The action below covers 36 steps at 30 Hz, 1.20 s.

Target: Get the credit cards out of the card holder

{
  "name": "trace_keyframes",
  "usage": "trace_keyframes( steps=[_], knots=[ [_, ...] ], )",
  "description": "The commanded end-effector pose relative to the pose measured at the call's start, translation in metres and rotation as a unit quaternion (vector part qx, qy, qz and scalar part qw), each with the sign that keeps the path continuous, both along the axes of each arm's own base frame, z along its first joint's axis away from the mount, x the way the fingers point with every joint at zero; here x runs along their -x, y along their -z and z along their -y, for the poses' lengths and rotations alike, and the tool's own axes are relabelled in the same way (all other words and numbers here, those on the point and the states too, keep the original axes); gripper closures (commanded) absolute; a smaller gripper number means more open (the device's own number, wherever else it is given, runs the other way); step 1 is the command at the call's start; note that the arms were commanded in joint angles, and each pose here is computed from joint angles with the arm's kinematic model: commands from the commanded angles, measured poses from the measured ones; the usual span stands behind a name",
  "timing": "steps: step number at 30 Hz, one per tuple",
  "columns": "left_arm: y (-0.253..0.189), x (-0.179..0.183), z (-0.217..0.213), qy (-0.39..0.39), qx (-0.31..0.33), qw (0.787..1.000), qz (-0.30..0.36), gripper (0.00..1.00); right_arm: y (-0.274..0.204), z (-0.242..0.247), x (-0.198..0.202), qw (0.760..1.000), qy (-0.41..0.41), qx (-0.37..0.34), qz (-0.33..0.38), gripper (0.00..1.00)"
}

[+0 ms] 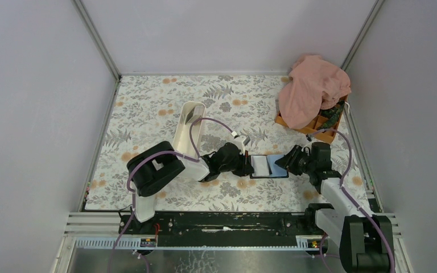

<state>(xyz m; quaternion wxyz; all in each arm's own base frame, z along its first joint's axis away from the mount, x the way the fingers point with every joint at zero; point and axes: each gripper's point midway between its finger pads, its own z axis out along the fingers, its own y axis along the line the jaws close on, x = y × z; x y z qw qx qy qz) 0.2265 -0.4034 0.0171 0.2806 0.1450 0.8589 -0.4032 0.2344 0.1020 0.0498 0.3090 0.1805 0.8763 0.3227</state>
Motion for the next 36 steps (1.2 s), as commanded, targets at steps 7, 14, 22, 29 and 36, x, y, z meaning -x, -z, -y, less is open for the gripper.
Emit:
trace_keyframes(
  steps=[7, 14, 22, 29, 36],
  knots=[
    [0.059, 0.012, -0.051, -0.018, -0.130, 0.991, -0.034, 1.00, 0.005, -0.014, 0.004, 0.999, -0.034, -0.039, 0.012, 0.54],
    [0.058, 0.019, -0.075, -0.034, -0.157, 0.987, -0.030, 1.00, 0.008, -0.018, 0.005, 0.998, -0.040, -0.051, 0.009, 0.54],
    [0.037, 0.007, -0.074, -0.047, -0.164, 0.985, -0.008, 1.00, 0.009, -0.019, 0.006, 0.997, -0.044, -0.055, 0.007, 0.54],
    [0.016, -0.002, -0.101, -0.082, -0.208, 0.974, 0.030, 1.00, 0.009, -0.020, 0.005, 0.997, -0.048, -0.057, 0.008, 0.54],
    [-0.025, 0.006, -0.070, -0.050, -0.108, 0.993, 0.026, 0.99, 0.010, -0.022, 0.006, 0.997, -0.054, -0.061, 0.005, 0.54]
  ],
)
